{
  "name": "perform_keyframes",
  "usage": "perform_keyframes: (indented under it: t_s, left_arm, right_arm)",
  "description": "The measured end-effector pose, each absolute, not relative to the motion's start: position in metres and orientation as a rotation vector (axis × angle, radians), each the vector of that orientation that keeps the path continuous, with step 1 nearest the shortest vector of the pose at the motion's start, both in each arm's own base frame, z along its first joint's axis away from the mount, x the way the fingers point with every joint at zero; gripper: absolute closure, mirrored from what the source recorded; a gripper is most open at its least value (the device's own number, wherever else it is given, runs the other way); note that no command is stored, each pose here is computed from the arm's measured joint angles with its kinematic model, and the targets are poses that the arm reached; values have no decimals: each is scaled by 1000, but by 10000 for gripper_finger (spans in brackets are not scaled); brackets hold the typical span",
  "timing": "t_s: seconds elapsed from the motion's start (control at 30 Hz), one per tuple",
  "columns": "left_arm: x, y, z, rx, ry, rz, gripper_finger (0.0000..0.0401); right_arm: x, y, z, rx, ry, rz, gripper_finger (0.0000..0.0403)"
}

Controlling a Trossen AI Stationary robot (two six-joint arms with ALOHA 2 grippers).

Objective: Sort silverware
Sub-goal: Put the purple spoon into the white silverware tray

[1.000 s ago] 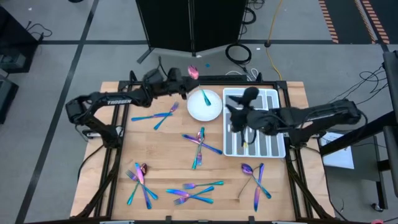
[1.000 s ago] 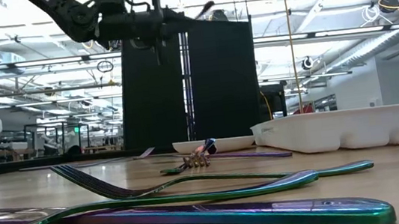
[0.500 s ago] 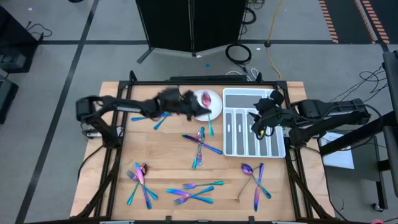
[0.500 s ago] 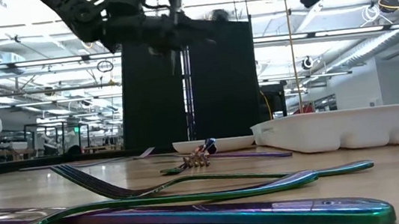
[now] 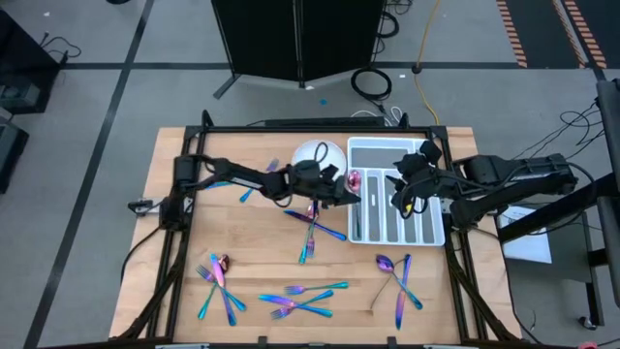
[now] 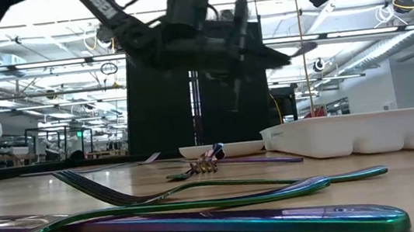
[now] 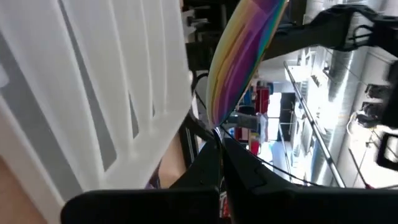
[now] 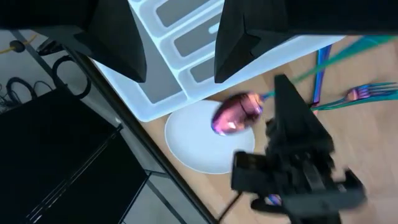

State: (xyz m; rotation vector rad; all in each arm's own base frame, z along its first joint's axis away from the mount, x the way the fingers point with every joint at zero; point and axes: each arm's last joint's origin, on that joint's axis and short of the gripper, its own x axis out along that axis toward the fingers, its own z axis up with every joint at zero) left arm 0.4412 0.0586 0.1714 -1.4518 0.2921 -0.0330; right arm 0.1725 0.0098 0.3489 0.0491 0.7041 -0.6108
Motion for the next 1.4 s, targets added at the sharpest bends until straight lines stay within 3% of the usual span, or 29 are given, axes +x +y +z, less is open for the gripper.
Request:
perform_keyframes:
  t_s: [0.4,0.8,1.0,1.4]
  left_arm:
    - [460,63,136,-1529,438,136,401]
    - [469,85,153,-1451,532,263,401]
    - [471,90,160,-1461,528,231,392]
    - [475,91,147,-1493,586,256,387]
  right_arm:
    - [172,11,348,0,732,-572,220]
    - [173,11,348,-36,741,-558,220]
    - [173,11,349,-36,739,-558,220]
    - [173,11,349,-40,735,-555,220]
